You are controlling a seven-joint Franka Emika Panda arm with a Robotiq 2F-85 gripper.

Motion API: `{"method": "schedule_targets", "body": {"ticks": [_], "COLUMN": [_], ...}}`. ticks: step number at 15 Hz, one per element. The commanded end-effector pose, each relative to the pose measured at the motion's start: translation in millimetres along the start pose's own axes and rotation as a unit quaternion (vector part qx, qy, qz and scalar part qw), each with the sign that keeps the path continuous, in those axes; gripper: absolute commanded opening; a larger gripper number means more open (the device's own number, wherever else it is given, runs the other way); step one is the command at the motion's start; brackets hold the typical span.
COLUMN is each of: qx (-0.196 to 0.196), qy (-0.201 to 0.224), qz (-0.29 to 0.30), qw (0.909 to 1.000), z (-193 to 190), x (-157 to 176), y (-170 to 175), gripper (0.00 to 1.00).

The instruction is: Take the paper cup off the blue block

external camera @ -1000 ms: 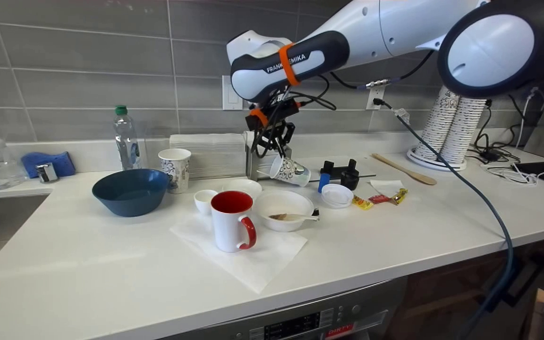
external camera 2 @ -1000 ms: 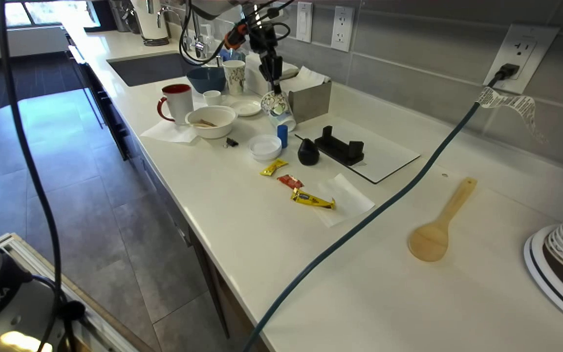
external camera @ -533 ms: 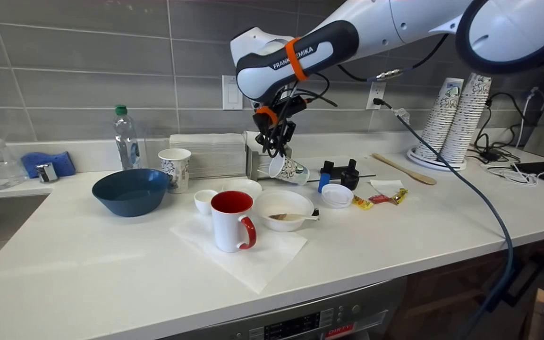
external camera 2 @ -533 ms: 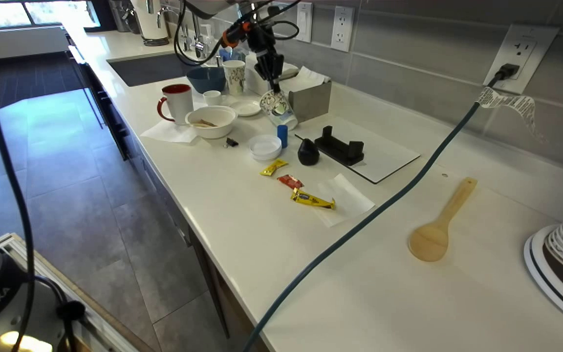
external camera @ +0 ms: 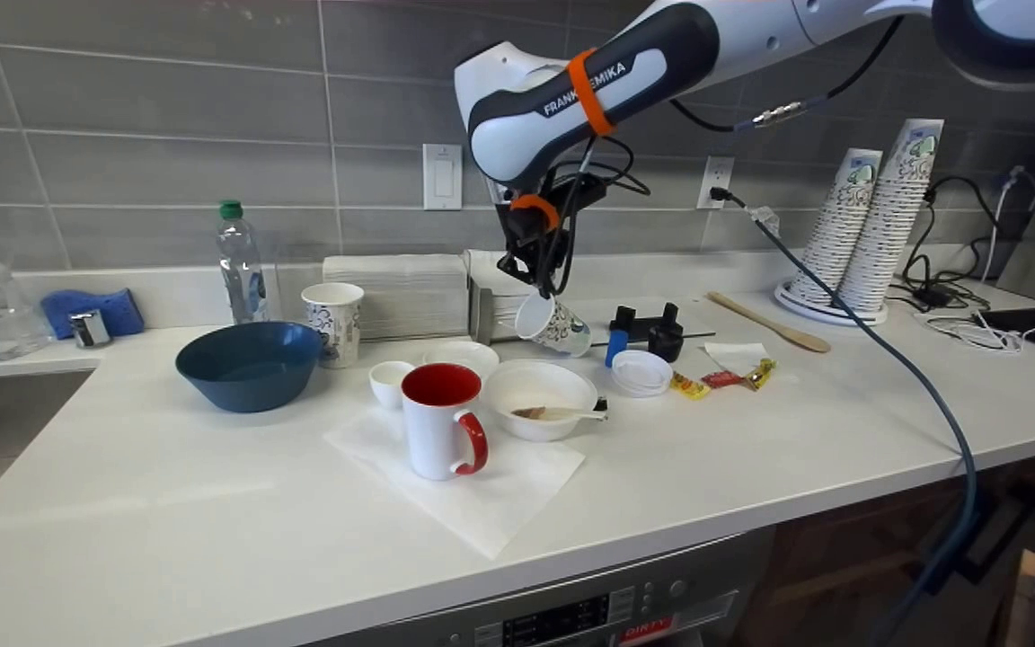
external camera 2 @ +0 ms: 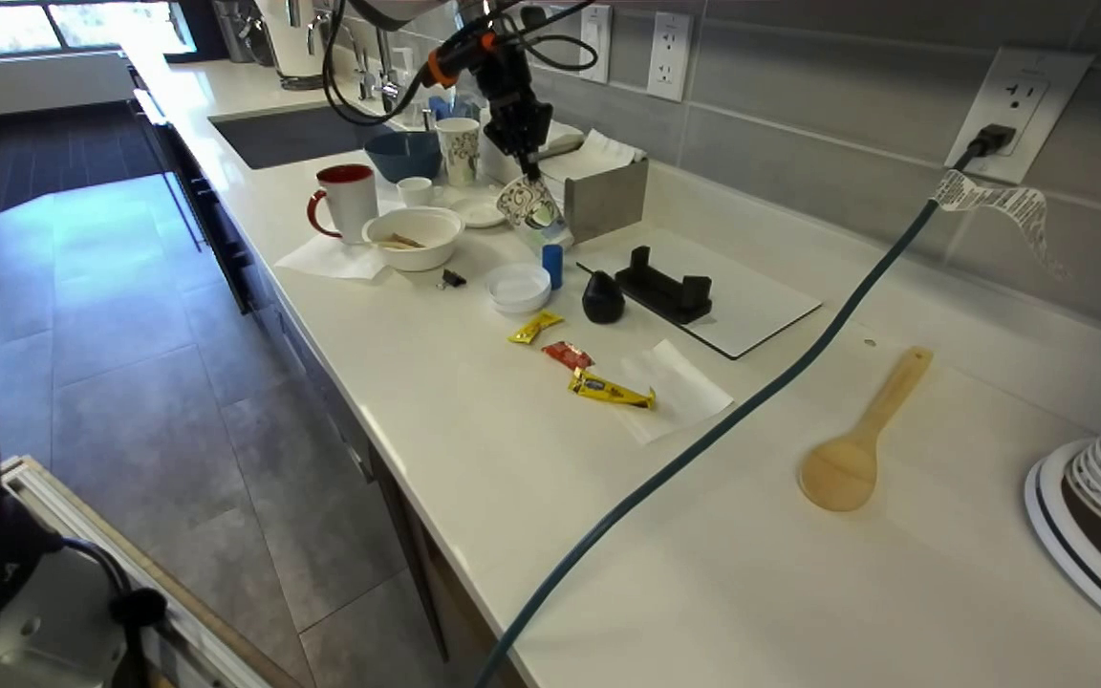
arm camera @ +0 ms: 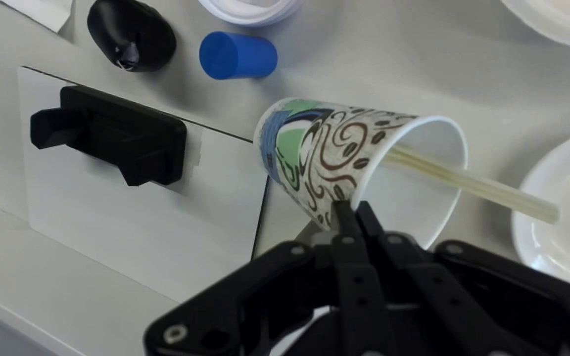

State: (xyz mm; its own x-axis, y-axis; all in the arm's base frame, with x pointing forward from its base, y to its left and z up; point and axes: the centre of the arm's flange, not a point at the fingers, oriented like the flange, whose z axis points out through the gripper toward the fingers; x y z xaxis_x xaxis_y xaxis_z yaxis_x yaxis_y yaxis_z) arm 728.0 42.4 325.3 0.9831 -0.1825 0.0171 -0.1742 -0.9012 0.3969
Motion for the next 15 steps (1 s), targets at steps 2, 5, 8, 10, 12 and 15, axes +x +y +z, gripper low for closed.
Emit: {"method": "schedule_targets", "body": {"ticks": [2, 5, 8, 10, 12, 15], "qx": [0.069, 0.114, 0.152, 0.18, 0.212, 0.26], "qy": [0.007, 0.011, 0.018, 0.027, 0.038, 0.049], "qz": [-0.021, -0.019, -0.01, -0.003, -0.002, 0.003], "qw": [0.9973, 0.9932, 0.9882, 0.9832, 0.9766, 0.9645], "z": [-9, -12, -16, -17, -14, -4], "x": [-33, -40, -48, -55, -62, -69], "y": [28, 40, 55, 68, 81, 94], "gripper": [0.01, 0.01, 0.01, 0.01, 0.01, 0.01]}}
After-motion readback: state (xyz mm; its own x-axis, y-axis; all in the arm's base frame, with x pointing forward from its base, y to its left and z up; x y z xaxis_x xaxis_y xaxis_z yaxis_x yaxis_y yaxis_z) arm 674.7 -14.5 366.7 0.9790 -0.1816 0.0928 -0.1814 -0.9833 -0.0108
